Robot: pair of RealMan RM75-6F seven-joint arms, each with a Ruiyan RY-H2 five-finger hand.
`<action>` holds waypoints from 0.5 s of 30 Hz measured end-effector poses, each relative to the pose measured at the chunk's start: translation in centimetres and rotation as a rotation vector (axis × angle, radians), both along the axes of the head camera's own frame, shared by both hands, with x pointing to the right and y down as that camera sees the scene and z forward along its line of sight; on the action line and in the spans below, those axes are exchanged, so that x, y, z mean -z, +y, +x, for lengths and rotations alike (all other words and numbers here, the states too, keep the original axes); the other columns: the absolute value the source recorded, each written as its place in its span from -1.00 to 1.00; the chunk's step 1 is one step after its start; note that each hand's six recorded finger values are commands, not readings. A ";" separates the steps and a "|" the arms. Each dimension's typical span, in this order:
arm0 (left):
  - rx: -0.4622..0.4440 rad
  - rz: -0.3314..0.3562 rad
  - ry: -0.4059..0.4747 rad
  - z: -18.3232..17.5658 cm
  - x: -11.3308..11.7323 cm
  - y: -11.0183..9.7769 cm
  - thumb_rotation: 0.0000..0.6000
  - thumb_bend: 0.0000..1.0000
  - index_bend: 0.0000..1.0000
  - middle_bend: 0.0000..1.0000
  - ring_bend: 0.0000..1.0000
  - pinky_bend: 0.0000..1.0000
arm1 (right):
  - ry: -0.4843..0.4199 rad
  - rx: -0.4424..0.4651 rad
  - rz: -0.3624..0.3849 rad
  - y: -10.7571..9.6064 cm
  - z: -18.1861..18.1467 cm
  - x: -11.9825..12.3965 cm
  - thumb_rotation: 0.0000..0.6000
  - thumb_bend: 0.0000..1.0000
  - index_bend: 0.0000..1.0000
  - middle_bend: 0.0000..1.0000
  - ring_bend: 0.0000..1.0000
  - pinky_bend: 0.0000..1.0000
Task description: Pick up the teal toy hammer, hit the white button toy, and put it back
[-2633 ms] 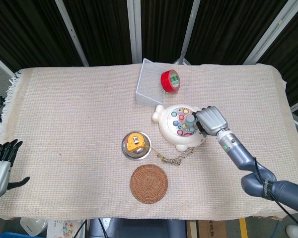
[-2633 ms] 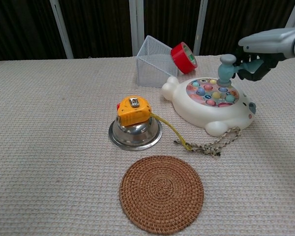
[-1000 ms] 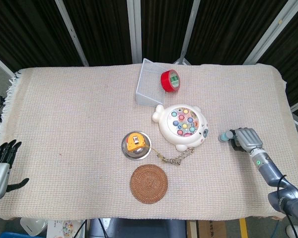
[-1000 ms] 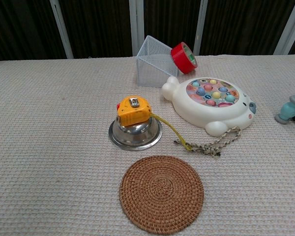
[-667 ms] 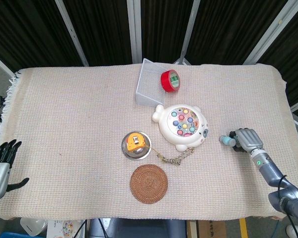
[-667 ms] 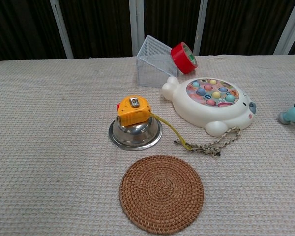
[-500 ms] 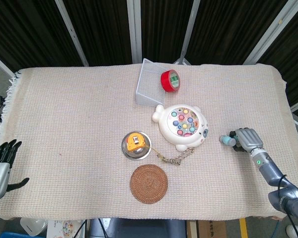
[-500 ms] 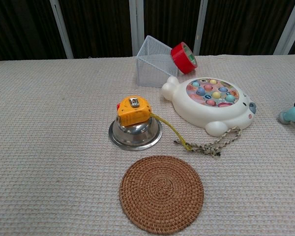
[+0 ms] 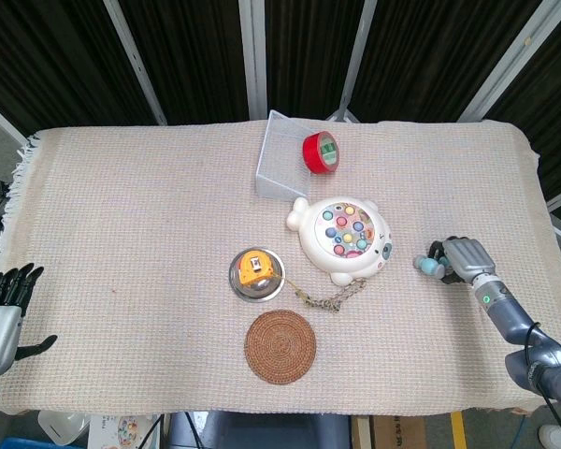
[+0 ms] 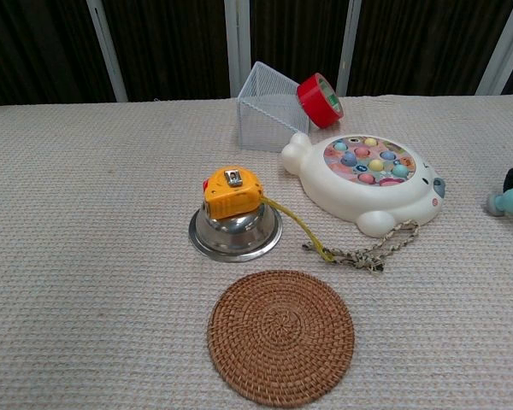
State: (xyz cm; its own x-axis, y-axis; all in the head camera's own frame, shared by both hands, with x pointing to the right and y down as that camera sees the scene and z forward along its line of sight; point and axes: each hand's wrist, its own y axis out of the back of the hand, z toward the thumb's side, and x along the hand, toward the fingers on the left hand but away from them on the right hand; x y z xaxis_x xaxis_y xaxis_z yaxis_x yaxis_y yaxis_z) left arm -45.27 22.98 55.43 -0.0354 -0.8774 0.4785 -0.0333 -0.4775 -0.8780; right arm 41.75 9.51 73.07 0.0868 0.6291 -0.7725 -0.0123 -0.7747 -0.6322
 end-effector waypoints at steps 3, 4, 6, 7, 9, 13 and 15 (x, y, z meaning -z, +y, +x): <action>0.001 -0.003 0.000 0.0 -0.1 0.0 1.00 -0.80 -0.91 -1.00 -1.00 -1.00 | 0.006 0.005 -0.001 -0.4 -0.2 0.1 1.00 -0.03 -0.16 -0.18 -0.54 -0.53; 0.002 -0.004 0.000 -0.1 -0.1 0.0 1.00 -0.80 -0.91 -1.00 -1.00 -1.00 | 0.008 0.008 -0.001 -0.4 -0.2 0.2 1.00 -0.03 -0.16 -0.18 -0.54 -0.53; 0.003 -0.006 0.001 -0.1 -0.2 0.0 1.00 -0.80 -0.91 -1.00 -1.00 -1.00 | 0.012 0.013 -0.001 -0.7 -0.4 0.3 1.00 -0.03 -0.16 -0.18 -0.54 -0.53; 0.003 -0.006 0.001 -0.1 -0.2 0.0 1.00 -0.80 -0.91 -1.00 -1.00 -1.00 | 0.012 0.014 0.000 -0.8 -0.4 0.4 1.00 -0.03 -0.16 -0.18 -0.54 -0.54; 0.003 -0.008 0.001 -0.1 -0.3 0.1 1.00 -0.80 -0.91 -1.00 -1.00 -1.00 | 0.015 0.015 0.002 -1.1 -0.6 0.5 1.00 -0.03 -0.16 -0.18 -0.54 -0.54; 0.005 -0.010 0.001 -0.2 -0.4 0.1 1.00 -0.80 -0.91 -1.00 -1.00 -1.00 | 0.027 0.028 0.000 -1.5 -0.8 0.6 1.00 -0.03 -0.16 -0.18 -0.54 -0.55; 0.007 -0.011 0.002 -0.2 -0.4 0.1 1.00 -0.80 -0.91 -1.00 -1.00 -1.00 | 0.031 0.030 0.001 -1.7 -0.9 0.7 1.00 -0.03 -0.16 -0.18 -0.54 -0.55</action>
